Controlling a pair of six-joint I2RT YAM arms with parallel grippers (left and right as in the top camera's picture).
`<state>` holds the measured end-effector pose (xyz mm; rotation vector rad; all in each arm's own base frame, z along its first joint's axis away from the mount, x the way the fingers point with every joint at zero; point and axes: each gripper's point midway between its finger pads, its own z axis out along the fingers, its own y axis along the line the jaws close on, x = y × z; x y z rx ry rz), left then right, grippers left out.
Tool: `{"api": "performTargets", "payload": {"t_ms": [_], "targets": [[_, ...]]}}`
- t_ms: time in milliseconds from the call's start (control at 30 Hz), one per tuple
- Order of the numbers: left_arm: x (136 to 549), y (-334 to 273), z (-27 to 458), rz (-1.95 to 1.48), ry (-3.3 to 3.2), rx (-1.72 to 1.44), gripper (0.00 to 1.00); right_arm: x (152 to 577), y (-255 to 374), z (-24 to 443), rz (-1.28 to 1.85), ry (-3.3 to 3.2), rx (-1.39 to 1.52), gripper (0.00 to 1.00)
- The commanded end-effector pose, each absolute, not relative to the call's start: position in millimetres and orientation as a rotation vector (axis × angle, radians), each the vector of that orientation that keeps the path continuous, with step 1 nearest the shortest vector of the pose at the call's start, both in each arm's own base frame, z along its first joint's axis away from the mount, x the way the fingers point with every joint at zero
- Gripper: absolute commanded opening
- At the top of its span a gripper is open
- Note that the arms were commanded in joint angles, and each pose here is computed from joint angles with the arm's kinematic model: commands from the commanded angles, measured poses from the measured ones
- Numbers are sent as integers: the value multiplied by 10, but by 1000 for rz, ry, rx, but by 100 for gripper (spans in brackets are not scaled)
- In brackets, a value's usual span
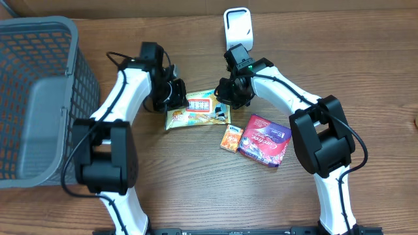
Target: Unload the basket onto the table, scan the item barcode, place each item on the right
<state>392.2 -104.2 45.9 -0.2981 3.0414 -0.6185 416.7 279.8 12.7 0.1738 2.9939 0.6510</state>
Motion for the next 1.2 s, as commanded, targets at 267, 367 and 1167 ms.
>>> {"api": "performTargets", "payload": {"t_ms": [267,367,1167], "targets": [[3829,57,216,246,3069,-632,4,4224,2631,77,574,2993,218,4],[3950,62,472,242,3038,-658,4,4226,2576,60,534,2996,229,4],[4073,-913,110,-303,3060,-494,4,4041,3178,423,754,2968,1,4]]}}
